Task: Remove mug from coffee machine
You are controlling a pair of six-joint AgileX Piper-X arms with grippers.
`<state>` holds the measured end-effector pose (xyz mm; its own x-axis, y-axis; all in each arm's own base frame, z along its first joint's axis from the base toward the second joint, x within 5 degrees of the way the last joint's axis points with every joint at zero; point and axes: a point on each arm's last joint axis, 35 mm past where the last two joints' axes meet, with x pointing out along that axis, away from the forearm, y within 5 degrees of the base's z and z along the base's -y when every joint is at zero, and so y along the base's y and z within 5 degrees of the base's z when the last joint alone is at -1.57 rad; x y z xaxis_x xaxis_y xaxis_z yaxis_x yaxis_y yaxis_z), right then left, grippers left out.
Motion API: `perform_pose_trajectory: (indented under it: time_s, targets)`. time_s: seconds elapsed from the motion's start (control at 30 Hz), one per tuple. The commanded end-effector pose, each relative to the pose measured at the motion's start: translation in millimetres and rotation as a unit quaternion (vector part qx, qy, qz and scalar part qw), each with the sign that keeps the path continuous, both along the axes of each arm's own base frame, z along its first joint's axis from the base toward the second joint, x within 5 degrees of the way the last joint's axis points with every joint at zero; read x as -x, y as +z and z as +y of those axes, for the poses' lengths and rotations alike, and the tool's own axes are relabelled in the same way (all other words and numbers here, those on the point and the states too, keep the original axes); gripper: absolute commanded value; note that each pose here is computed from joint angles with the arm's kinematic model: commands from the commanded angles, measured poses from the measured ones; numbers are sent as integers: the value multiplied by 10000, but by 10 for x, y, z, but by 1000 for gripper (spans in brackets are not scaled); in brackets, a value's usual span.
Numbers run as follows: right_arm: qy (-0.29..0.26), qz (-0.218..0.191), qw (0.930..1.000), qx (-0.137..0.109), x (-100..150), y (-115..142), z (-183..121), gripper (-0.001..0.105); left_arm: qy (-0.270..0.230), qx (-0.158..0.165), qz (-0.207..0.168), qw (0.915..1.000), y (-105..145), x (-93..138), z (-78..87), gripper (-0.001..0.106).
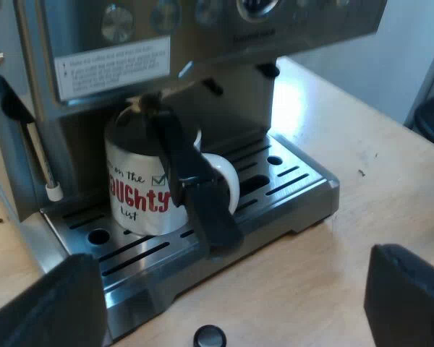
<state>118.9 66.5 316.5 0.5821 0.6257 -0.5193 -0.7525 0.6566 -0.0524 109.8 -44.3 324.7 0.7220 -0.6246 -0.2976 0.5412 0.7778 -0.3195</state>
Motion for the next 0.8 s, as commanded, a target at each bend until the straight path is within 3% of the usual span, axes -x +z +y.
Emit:
perform_pose_trajectory:
  time_s: [0.03, 0.3, 0.6, 0.8]
  targets:
    - [-28, -234, 9992, 324, -87, 7, 127, 69, -39, -80, -88, 9999, 8, -50, -16, 87]
    - [16, 180, 9974, 693, -244, -176, 267, 69, -40, -104, 7, 9999, -16, -88, -26, 87]
    - [233, 483, 9959, 723, -336, -296, 359, 69, -40, -104, 7, 9999, -16, -88, -26, 87]
    - [411, 419, 9942, 898, -367, -544, 529, 69, -40, -104, 7, 9999, -16, -88, -26, 87]
